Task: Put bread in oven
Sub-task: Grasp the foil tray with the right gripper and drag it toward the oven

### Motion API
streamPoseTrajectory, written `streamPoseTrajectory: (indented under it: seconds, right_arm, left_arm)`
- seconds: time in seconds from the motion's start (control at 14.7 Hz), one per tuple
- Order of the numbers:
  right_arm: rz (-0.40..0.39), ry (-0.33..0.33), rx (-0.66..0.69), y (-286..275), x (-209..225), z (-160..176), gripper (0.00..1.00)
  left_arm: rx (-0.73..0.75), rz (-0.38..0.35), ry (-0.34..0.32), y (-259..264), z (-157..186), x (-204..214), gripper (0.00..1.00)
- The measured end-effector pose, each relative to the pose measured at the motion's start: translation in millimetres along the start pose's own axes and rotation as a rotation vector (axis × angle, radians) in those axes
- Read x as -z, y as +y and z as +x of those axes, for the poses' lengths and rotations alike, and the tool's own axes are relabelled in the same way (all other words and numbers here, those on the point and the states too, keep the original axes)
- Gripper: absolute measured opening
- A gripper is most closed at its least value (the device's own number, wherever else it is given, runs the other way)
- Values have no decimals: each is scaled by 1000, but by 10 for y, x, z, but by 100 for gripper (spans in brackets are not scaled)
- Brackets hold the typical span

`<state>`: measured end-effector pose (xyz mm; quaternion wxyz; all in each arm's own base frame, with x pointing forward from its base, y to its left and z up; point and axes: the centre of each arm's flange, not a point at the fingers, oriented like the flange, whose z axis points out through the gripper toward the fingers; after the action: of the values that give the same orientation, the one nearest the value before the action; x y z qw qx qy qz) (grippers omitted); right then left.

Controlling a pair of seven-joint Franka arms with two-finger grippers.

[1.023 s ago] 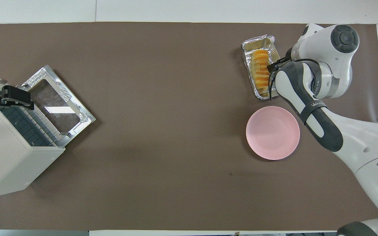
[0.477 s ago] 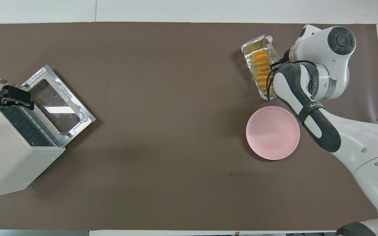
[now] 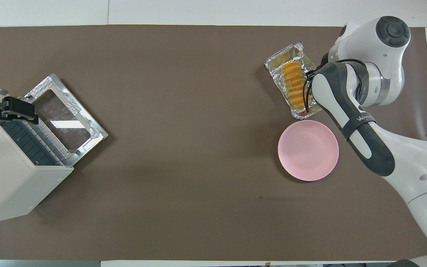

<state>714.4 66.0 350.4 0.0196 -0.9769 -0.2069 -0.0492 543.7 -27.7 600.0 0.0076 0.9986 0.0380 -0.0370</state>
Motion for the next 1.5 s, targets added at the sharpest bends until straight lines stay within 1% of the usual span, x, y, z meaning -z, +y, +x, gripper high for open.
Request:
streamPoseTrajectory:
  seconds: [0.2, 0.34, 0.48, 0.61, 0.82, 1.16, 1.3, 1.5]
  right_arm:
    - [34, -17, -56, -516, 492, 107, 2]
    - [43, -25, -99, -968, 729, 155, 2]
    - [49, -35, -149, -1481, 860, 195, 2]
    - [53, -44, -194, -1987, 870, 226, 2]
    - [55, -63, -266, -2674, 757, 185, 2]
    - [69, -21, -369, -3521, 274, -61, 2]
    - [77, 1, -386, -3687, 60, -175, 2]
    - [85, 37, -397, -3658, -218, -307, 2]
  left_arm:
    - [0, 0, 0, 0, 0, 0, 100]
    - [0, 0, 0, 0, 0, 0, 100]
    - [0, 0, 0, 0, 0, 0, 100]
    - [0, 0, 0, 0, 0, 0, 100]
    - [0, 0, 0, 0, 0, 0, 100]
    - [0, 0, 0, 0, 0, 0, 100]
    - [0, 0, 0, 0, 0, 0, 100]
    - [0, 0, 0, 0, 0, 0, 100]
